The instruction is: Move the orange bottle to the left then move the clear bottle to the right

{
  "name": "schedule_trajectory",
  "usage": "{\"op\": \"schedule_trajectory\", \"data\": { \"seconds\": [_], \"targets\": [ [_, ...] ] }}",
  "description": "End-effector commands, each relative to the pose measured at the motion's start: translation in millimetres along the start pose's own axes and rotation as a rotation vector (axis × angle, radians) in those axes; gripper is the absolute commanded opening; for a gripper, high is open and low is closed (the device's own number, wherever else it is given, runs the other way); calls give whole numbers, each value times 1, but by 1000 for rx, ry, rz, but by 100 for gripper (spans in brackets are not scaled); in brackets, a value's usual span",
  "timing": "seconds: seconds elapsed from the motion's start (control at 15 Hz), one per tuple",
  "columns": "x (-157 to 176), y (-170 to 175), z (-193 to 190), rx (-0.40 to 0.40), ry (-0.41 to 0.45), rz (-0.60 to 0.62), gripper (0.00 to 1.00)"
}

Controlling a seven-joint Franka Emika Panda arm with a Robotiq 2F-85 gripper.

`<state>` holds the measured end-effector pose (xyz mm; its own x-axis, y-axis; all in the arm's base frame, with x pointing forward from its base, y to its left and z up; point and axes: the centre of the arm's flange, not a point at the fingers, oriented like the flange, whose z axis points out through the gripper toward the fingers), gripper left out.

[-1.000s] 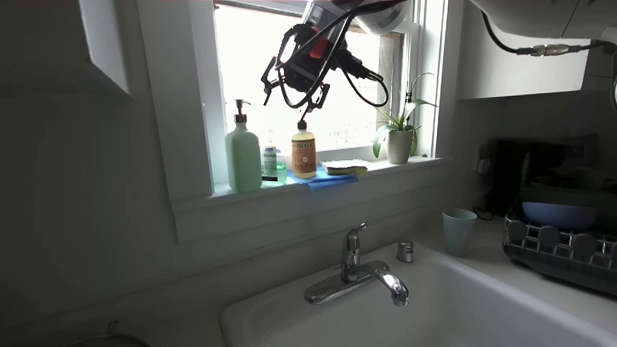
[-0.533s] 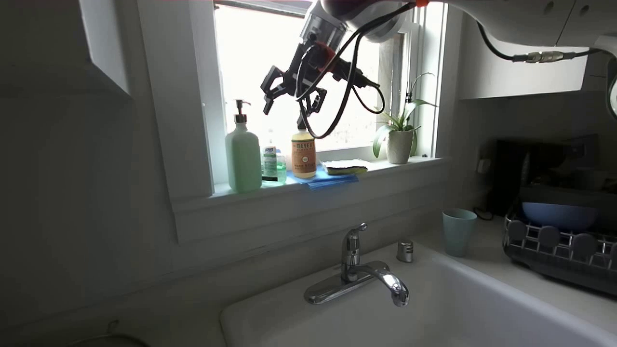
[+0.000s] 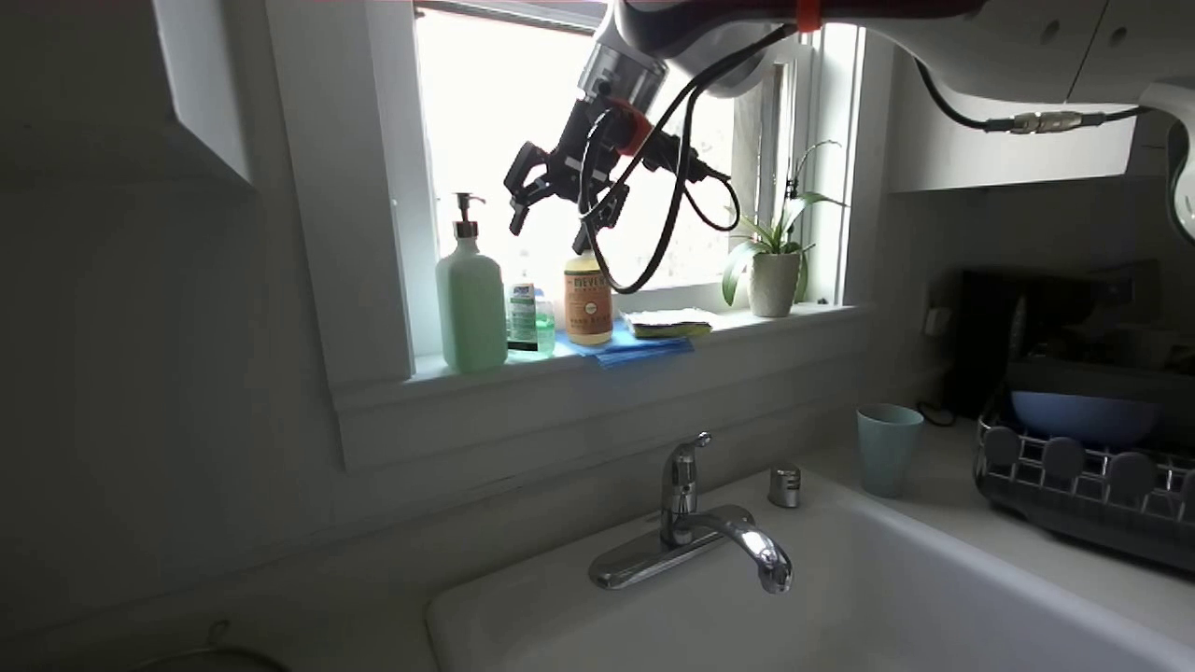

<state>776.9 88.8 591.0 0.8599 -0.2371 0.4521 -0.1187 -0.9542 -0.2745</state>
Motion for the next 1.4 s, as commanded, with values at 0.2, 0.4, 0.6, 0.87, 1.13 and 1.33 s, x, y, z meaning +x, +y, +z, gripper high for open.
{"op": "schedule_trajectory", "data": {
  "seconds": [0.2, 0.4, 0.6, 0.87, 1.13, 1.33],
  "targets": [
    [-10, 15, 11, 41, 37, -148, 100],
    [-11, 14, 8, 70, 65, -219, 100],
    [-12, 16, 9, 66, 55, -248, 96],
    [-13, 18, 11, 70, 42, -272, 65],
    [-16, 19, 14, 90, 20, -275, 98],
    [-17, 19, 17, 102, 12, -288, 68]
  ]
}}
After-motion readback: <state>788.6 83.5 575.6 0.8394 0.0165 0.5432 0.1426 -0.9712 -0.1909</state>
